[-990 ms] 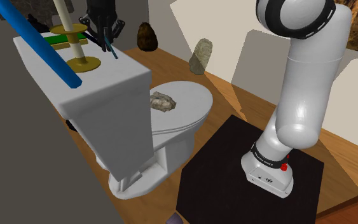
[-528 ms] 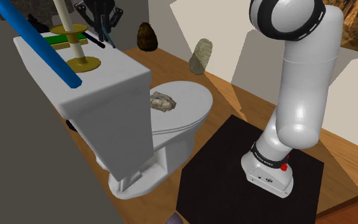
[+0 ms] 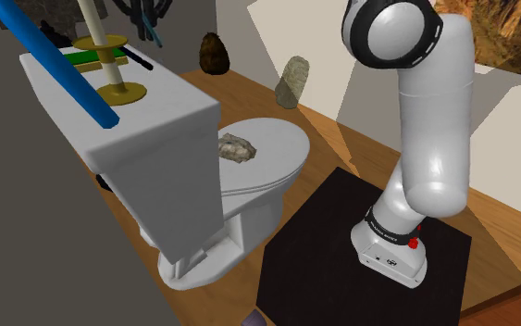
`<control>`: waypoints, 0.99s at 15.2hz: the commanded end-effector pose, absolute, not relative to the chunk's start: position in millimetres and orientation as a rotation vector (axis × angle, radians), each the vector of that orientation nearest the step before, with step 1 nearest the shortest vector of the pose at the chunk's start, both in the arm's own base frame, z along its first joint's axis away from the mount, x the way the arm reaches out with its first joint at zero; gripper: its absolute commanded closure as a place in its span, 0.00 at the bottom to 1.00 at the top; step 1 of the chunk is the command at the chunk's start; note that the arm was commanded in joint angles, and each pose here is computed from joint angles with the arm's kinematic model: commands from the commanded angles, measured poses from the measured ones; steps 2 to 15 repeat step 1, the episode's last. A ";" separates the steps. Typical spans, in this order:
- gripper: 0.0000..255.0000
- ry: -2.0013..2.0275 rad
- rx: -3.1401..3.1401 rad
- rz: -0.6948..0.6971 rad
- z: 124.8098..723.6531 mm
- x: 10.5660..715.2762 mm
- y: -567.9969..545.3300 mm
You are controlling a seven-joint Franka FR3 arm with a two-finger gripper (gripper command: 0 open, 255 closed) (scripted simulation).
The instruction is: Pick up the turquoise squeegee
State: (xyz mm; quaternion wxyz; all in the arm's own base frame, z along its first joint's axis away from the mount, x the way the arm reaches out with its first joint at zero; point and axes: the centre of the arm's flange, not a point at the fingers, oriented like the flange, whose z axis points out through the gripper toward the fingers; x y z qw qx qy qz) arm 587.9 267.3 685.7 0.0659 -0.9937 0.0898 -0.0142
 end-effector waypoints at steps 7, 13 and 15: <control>1.00 0.271 -2.997 -0.042 687.8 587.8 267.4; 1.00 0.271 -2.997 -0.042 687.8 587.8 267.4; 1.00 0.271 -2.997 -0.042 687.8 587.8 267.4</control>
